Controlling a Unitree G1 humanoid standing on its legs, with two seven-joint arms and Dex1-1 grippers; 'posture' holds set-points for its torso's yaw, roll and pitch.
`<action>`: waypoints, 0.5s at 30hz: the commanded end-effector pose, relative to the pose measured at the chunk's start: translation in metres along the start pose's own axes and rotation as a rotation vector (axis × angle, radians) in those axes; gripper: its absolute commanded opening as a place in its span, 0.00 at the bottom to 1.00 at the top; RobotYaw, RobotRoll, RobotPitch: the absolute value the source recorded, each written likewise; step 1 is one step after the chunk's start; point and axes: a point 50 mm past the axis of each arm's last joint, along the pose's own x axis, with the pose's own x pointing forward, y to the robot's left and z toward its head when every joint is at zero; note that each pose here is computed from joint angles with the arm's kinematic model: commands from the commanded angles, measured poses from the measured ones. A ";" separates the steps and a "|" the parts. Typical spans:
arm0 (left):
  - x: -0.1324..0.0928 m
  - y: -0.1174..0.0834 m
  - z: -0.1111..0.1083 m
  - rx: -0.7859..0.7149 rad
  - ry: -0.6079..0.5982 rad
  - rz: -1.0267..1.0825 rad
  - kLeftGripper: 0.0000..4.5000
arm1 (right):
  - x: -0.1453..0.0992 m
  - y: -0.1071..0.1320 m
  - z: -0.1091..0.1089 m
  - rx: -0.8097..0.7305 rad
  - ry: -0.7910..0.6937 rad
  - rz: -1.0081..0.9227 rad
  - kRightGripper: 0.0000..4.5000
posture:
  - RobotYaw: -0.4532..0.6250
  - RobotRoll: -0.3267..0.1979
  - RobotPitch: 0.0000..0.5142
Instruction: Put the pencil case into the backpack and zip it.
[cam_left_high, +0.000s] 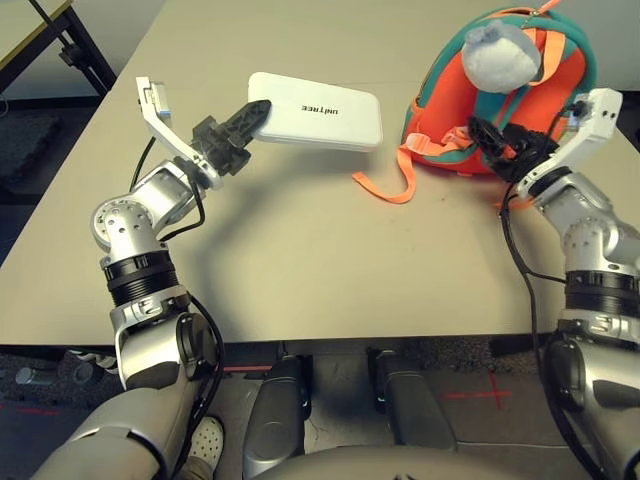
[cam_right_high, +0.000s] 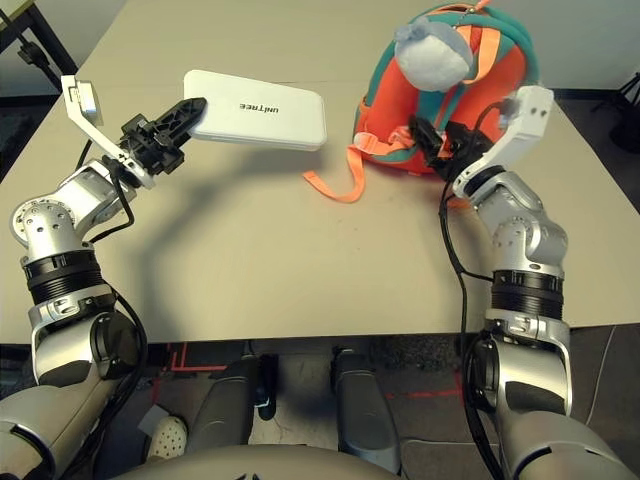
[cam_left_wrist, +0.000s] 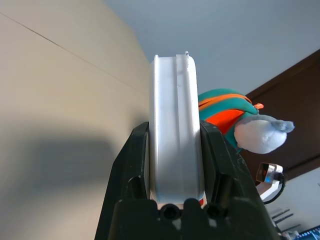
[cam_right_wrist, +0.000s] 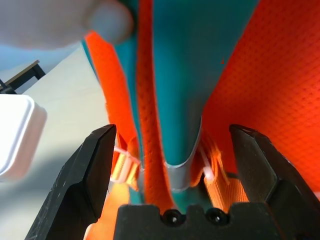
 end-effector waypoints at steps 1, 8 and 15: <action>-0.002 -0.006 0.006 0.028 -0.033 -0.016 0.30 | 0.006 -0.005 -0.006 -0.032 -0.002 -0.031 1.00 | 0.33 0.62 0.32; -0.002 -0.009 0.010 0.038 -0.043 -0.023 0.30 | -0.004 -0.007 -0.005 -0.051 0.000 0.004 0.63 | 0.32 0.62 0.32; 0.004 -0.013 0.014 0.046 -0.041 -0.042 0.30 | -0.029 0.001 0.007 -0.073 0.026 0.088 0.18 | 0.30 0.62 0.32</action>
